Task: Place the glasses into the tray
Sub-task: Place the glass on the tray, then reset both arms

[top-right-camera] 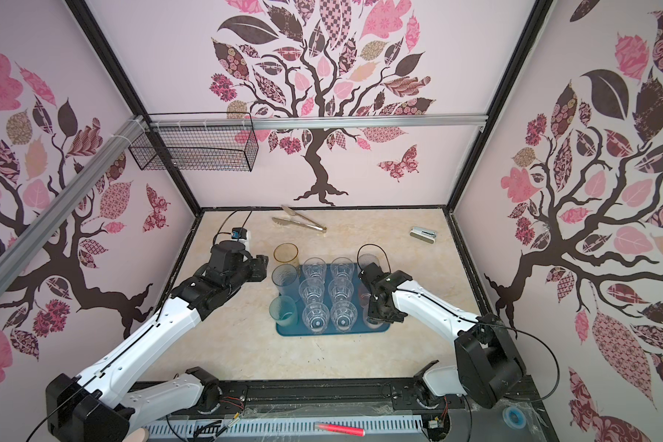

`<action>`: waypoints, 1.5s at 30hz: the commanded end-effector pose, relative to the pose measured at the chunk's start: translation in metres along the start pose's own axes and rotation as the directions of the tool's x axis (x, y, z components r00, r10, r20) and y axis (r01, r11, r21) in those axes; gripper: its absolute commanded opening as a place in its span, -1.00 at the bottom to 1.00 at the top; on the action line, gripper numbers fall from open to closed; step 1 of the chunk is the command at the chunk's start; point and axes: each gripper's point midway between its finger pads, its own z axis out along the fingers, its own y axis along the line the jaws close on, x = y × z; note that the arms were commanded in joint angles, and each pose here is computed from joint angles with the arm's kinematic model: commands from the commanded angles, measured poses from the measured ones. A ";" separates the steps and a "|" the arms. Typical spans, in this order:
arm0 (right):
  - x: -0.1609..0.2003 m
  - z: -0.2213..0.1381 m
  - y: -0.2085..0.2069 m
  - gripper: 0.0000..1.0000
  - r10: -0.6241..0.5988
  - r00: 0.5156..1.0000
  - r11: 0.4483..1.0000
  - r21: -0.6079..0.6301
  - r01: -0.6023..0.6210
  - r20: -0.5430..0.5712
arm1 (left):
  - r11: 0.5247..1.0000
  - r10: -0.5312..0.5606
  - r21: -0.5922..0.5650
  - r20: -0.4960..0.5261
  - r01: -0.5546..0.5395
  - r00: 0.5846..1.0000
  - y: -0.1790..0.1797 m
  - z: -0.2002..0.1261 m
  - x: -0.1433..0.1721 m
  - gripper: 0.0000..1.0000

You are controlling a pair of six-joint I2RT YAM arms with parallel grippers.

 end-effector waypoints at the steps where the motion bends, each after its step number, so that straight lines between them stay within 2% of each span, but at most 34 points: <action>1: 0.003 0.006 0.001 -0.70 -0.015 0.999 1.000 0.020 0.015 -0.029 | 1.000 0.003 -0.013 -0.018 -0.004 1.000 0.004 0.002 0.011 0.18; 6: -0.003 -0.004 0.005 -0.40 -0.020 1.000 1.000 0.013 0.020 -0.013 | 1.000 0.001 -0.011 -0.014 -0.001 1.000 0.004 0.001 0.009 0.19; 15: -0.042 -0.064 0.007 0.11 -0.042 0.992 0.999 0.005 0.042 0.118 | 0.999 0.008 -0.042 -0.005 -0.009 1.000 0.011 -0.013 0.002 0.26; 18: -0.063 -0.091 0.005 0.32 -0.036 0.980 0.999 -0.001 0.037 0.198 | 0.998 0.009 -0.059 0.016 -0.008 1.000 0.016 -0.023 -0.002 0.34; 21: -0.094 -0.116 0.000 0.63 0.008 0.948 0.999 -0.038 0.004 0.318 | 0.996 0.013 -0.090 0.044 -0.009 0.999 0.024 -0.033 -0.008 0.43; 24: -0.129 -0.142 -0.007 0.98 0.103 0.884 0.991 -0.122 -0.052 0.455 | 0.990 0.018 -0.142 0.085 -0.005 0.996 0.036 -0.040 -0.013 0.53; 27: -0.164 -0.159 -0.013 0.99 0.156 0.774 0.985 -0.152 -0.078 0.614 | 0.972 0.038 -0.235 0.149 -0.002 0.988 0.054 -0.046 -0.020 0.57; 30: -0.190 -0.160 -0.011 0.99 0.135 0.632 0.989 -0.138 -0.045 0.763 | 0.949 0.116 -0.314 0.272 -0.026 0.955 0.068 -0.047 -0.027 0.65; 32: -0.202 -0.156 -0.017 0.99 0.091 0.506 0.996 -0.085 -0.034 0.858 | 0.931 0.162 -0.365 0.343 -0.028 0.925 0.078 -0.045 -0.033 0.71; 33: -0.204 -0.152 -0.023 0.99 0.064 0.459 0.998 -0.047 -0.048 0.886 | 0.919 0.158 -0.395 0.351 -0.007 0.923 0.087 -0.044 -0.036 0.73; 35: -0.208 -0.148 -0.039 0.99 0.029 0.386 0.994 0.013 -0.107 0.922 | 0.867 0.097 -0.488 0.373 0.105 0.923 0.119 -0.042 -0.039 0.73; 36: -0.210 -0.143 -0.047 0.99 0.026 0.378 0.991 0.027 -0.134 0.925 | 0.838 0.075 -0.524 0.388 0.153 0.919 0.132 -0.040 -0.039 0.74; 38: -0.212 -0.127 -0.065 0.99 0.031 0.373 0.977 0.050 -0.207 0.927 | 0.757 0.097 -0.622 0.407 0.198 0.908 0.152 -0.034 -0.037 0.75; 39: -0.212 -0.120 -0.070 0.99 0.027 0.363 0.972 0.060 -0.226 0.931 | 0.724 0.114 -0.659 0.407 0.205 0.906 0.159 -0.031 -0.036 0.76; 42: -0.209 -0.088 -0.079 0.99 -0.009 0.376 0.956 0.118 -0.268 0.927 | 0.625 0.124 -0.749 0.372 0.219 0.920 0.179 -0.015 -0.025 0.76; 45: -0.206 -0.072 -0.079 0.99 -0.023 0.360 0.956 0.125 -0.264 0.933 | 0.576 0.132 -0.796 0.316 0.187 0.940 0.190 0.010 -0.006 0.77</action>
